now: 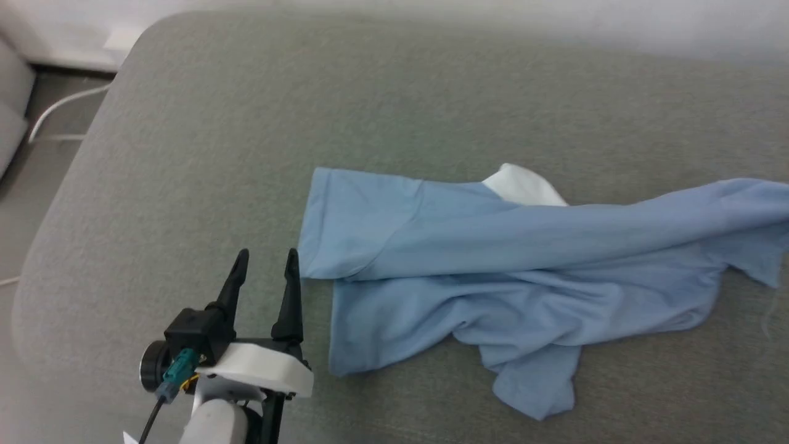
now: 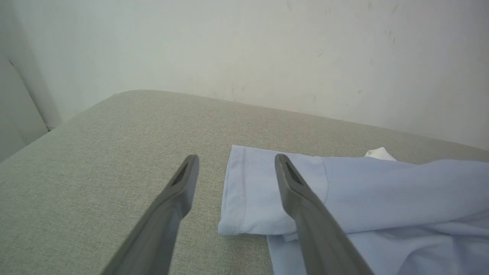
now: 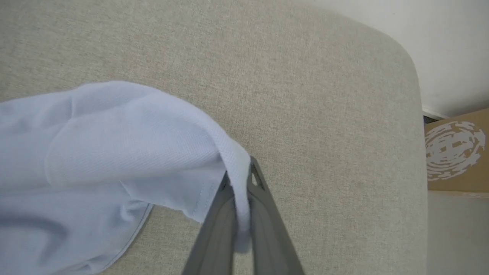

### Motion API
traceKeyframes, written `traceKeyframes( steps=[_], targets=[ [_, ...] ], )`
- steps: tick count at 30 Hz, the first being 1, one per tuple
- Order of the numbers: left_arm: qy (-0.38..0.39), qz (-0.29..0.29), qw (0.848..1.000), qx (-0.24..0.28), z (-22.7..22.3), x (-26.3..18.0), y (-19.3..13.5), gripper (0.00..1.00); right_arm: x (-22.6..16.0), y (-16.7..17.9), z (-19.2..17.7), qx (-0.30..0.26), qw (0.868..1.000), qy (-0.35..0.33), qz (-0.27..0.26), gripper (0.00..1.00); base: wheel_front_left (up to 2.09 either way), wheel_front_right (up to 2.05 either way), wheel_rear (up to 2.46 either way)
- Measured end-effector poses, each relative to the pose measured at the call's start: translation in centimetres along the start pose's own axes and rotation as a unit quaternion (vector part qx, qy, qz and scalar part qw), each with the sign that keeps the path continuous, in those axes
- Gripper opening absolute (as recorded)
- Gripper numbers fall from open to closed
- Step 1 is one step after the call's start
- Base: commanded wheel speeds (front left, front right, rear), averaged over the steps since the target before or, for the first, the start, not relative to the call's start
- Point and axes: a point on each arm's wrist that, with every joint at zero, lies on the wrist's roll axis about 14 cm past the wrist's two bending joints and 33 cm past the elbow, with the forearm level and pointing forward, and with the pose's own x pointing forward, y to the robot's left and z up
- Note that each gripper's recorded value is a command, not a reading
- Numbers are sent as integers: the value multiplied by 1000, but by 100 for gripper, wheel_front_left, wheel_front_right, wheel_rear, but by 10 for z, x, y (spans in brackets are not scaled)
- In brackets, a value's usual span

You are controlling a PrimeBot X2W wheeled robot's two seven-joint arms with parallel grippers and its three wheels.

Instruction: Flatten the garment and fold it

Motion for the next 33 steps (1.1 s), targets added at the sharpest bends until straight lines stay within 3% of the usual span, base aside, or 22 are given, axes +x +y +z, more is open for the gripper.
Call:
traceKeyframes(
  steps=[3, 4, 5, 11, 17, 23, 27, 33],
  targets=[
    [4, 17, 1000, 1, -2, 1, 9, 100, 28, -2, -9, 1, 1000, 28, -10, 3, 0, 0, 0],
    [6, 21, 1000, 2, -3, 0, 12, 100, 36, -3, -12, -3, 999, 33, -16, 36, 0, 0, 0],
    [8, 26, 1000, 4, -4, -1, 16, 100, 43, -6, -12, -4, 999, 30, -24, 100, 0, 0, 0],
    [20, 59, 998, 12, -10, -9, 37, 100, 73, 8, -6, -30, 999, -5, -30, 100, 0, 0, 0],
    [17, 43, 999, 17, -7, -5, 35, 100, 67, 21, 21, -42, 995, -92, -19, 100, 0, 0, 0],
    [-7, -7, 999, 37, 9, 15, 20, 100, 35, 23, 39, -36, 983, -177, -15, 100, 0, 0, 0],
    [-8, -58, 997, 59, 23, 37, 3, 100, 3, 22, 35, -4, 973, -232, -10, 100, 0, 0, 0],
    [86, -136, 980, 116, 13, 69, -21, 100, -52, 31, 30, 29, 949, -314, -1, 100, 0, 0, 0]
  ],
)
